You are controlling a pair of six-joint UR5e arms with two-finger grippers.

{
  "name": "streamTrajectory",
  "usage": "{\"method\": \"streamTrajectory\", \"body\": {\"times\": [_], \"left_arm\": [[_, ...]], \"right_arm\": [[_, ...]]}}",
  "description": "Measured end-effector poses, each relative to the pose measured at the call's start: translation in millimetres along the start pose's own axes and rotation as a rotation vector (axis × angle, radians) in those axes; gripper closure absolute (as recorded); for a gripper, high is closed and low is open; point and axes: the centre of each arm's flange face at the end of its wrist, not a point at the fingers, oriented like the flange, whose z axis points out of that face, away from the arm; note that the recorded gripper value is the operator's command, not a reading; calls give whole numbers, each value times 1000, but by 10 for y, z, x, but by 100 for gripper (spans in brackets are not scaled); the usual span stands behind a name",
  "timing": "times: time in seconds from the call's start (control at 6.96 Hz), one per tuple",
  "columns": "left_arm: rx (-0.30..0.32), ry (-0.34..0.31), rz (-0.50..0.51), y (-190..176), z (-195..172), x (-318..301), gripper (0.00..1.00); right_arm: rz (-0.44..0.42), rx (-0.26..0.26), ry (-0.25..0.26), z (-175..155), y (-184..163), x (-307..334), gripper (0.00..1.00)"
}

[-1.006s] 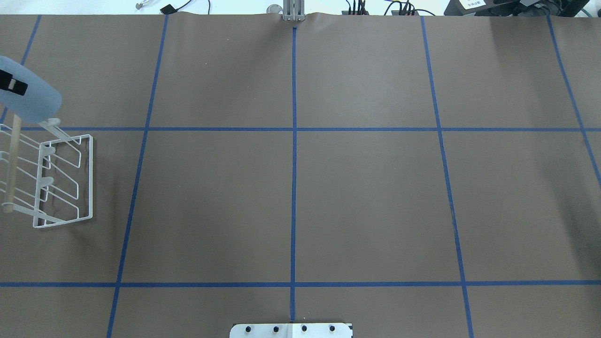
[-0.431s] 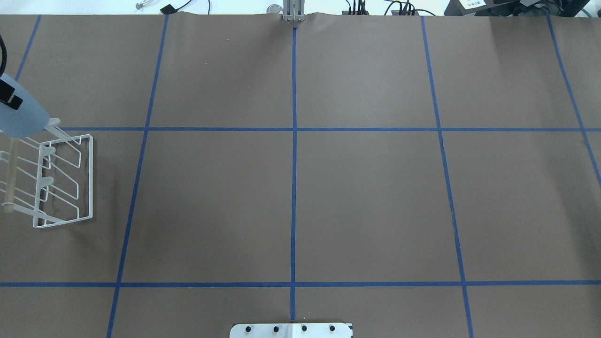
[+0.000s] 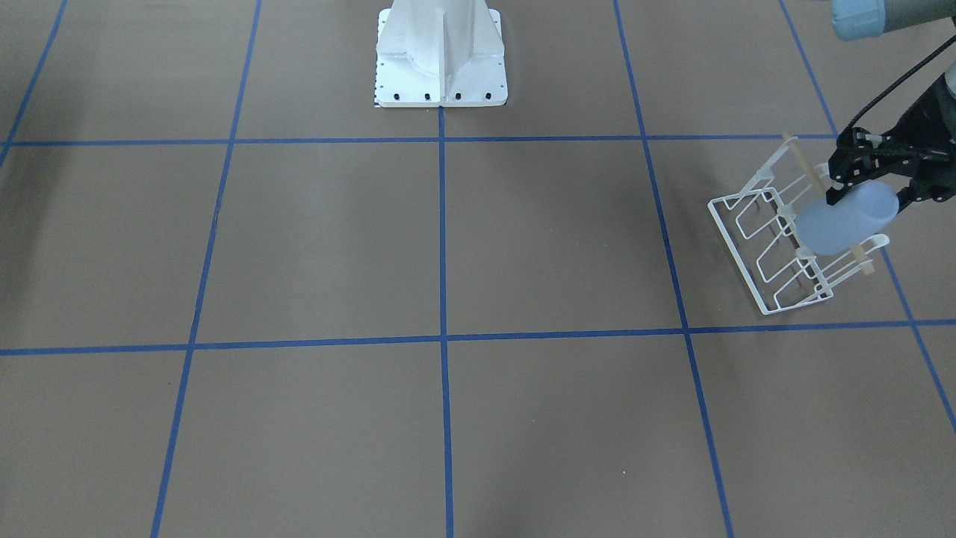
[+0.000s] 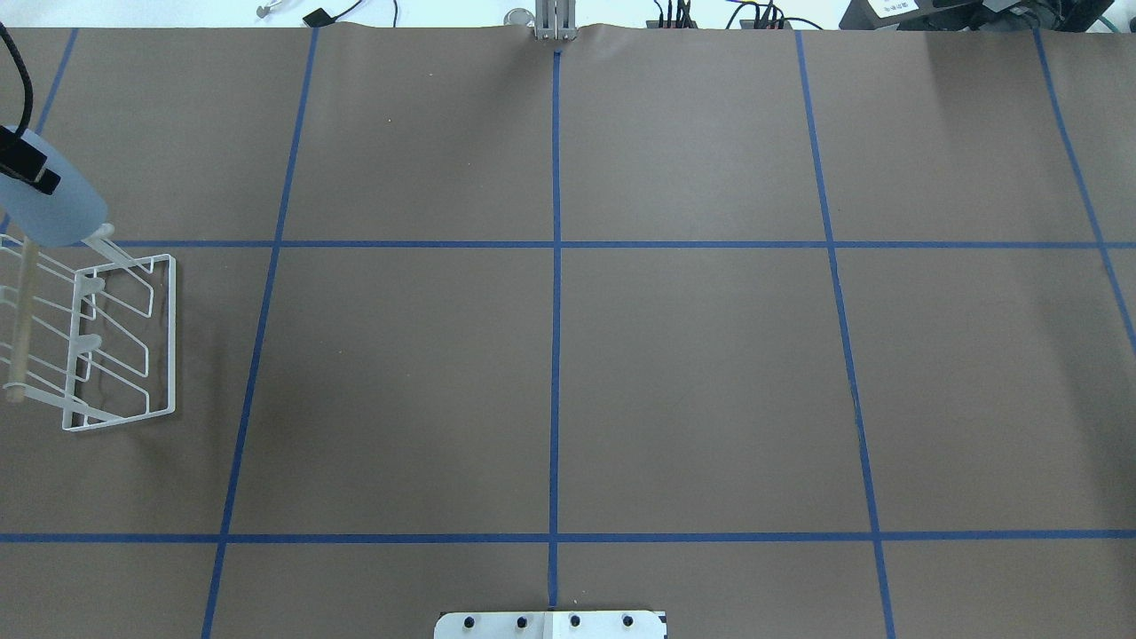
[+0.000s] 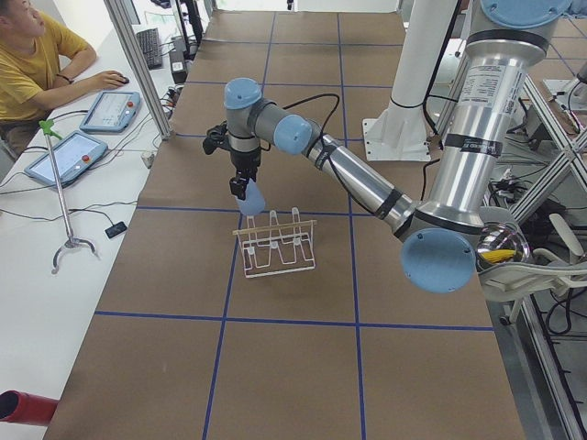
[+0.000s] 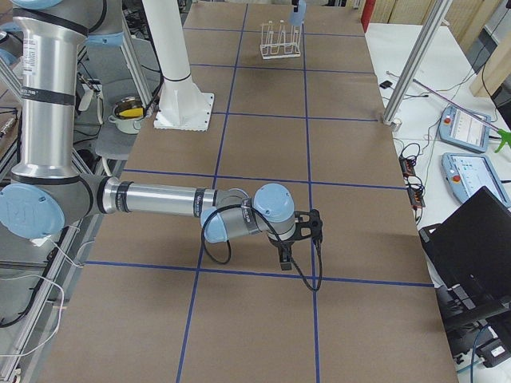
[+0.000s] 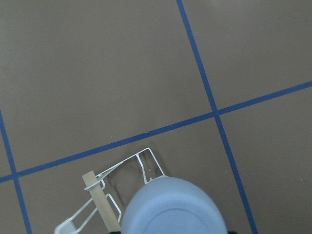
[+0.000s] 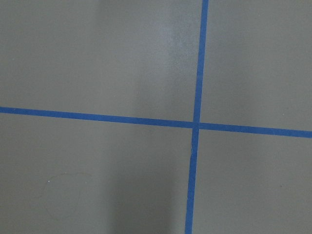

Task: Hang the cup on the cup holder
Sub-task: 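Move the cup with the left gripper above the white wire rack, then lower the cup with the left gripper onto a rack hook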

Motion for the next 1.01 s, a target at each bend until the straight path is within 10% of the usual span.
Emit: {"method": "streamTrajectory", "body": {"times": [1.01], "left_arm": [[45, 30, -24, -45, 477, -81, 100]], "right_arm": [[-21, -9, 41, -94, 25, 48, 0]]}}
